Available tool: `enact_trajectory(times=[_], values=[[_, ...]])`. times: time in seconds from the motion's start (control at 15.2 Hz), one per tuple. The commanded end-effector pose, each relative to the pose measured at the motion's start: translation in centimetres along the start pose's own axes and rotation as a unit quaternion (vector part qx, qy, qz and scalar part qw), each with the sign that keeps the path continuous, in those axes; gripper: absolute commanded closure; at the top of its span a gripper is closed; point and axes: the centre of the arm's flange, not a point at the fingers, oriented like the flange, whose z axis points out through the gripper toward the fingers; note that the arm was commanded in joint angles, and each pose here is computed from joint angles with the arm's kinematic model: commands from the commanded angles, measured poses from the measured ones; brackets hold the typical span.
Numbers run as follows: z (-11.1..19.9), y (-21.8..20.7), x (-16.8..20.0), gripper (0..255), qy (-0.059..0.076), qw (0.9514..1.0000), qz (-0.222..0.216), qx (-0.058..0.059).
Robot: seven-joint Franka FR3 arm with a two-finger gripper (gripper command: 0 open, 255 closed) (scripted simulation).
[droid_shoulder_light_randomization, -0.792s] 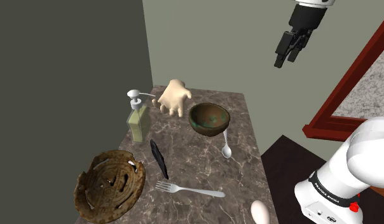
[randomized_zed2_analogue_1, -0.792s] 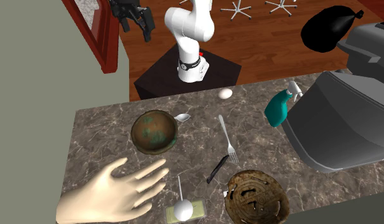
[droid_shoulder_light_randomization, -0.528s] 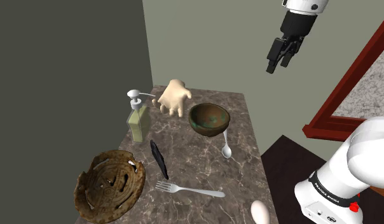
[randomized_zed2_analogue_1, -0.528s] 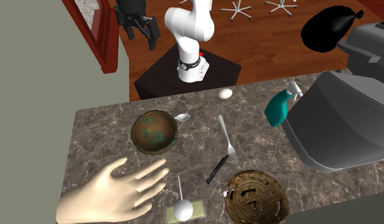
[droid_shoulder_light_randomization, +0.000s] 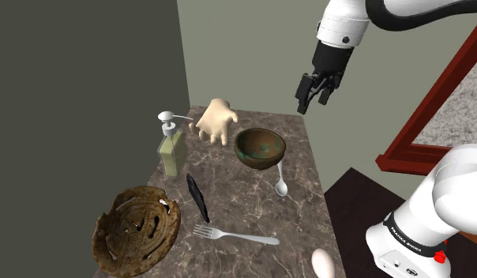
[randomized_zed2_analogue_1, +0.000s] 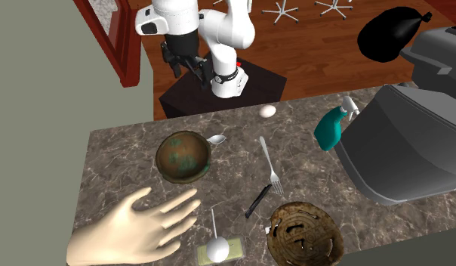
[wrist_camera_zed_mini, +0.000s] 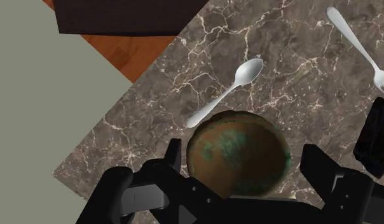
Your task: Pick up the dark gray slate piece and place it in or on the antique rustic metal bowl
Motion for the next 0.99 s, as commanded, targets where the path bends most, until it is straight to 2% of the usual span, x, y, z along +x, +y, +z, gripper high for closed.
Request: enact_trajectory(times=[0.0, 0.92], values=[[1.5, -1.9, 0.5, 0, 0.001, 1.0000, 0.003, 0.001], [11.3, -16.9, 4.6, 0, 0.005, 0.9997, 0.023, 0.006]])
